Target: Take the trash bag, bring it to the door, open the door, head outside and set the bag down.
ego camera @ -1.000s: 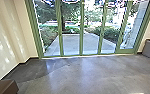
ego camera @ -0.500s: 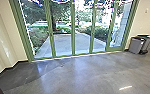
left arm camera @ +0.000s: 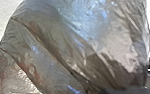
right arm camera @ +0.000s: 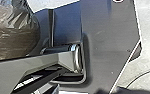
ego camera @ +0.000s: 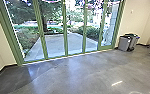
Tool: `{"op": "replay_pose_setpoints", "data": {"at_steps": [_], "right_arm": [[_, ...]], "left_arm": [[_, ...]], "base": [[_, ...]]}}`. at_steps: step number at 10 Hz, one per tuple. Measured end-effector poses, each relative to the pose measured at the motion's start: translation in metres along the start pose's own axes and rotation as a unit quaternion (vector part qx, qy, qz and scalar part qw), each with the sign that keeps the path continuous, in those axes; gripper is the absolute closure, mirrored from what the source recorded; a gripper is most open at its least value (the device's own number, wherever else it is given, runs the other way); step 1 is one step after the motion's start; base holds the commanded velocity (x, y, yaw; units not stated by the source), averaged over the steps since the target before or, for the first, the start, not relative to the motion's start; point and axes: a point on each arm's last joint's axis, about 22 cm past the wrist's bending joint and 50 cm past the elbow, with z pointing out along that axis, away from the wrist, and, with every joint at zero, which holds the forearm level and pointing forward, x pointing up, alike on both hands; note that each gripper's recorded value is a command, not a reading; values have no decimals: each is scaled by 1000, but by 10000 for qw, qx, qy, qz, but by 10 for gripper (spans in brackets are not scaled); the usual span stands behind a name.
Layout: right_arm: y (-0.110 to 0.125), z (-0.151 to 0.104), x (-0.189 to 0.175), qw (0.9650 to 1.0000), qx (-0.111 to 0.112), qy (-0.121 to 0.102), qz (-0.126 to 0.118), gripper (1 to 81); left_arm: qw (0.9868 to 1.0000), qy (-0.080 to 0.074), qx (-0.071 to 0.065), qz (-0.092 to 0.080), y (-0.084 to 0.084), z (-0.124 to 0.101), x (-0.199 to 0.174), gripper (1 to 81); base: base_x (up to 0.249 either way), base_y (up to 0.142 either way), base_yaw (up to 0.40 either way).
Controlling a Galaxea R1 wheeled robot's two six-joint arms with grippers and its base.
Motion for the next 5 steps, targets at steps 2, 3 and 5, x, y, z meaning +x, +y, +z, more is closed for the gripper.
{"op": "replay_pose_setpoints", "data": {"at_steps": [2, 3, 5], "right_arm": [[0, 0, 0, 10000, 1, -4, 1, 10], [0, 0, -1, 10000, 1, -6, -1, 10], [-1, 0, 0, 10000, 4, -2, 2, 10]], "left_arm": [[10000, -3, 0, -1, 0, 0, 0, 811], [10000, -5, 1, -2, 0, 0, -1, 811], [10000, -7, -1, -2, 0, 0, -1, 811]], "base": [[0, 0, -220], [0, 0, -196], [0, 0, -165]]}}
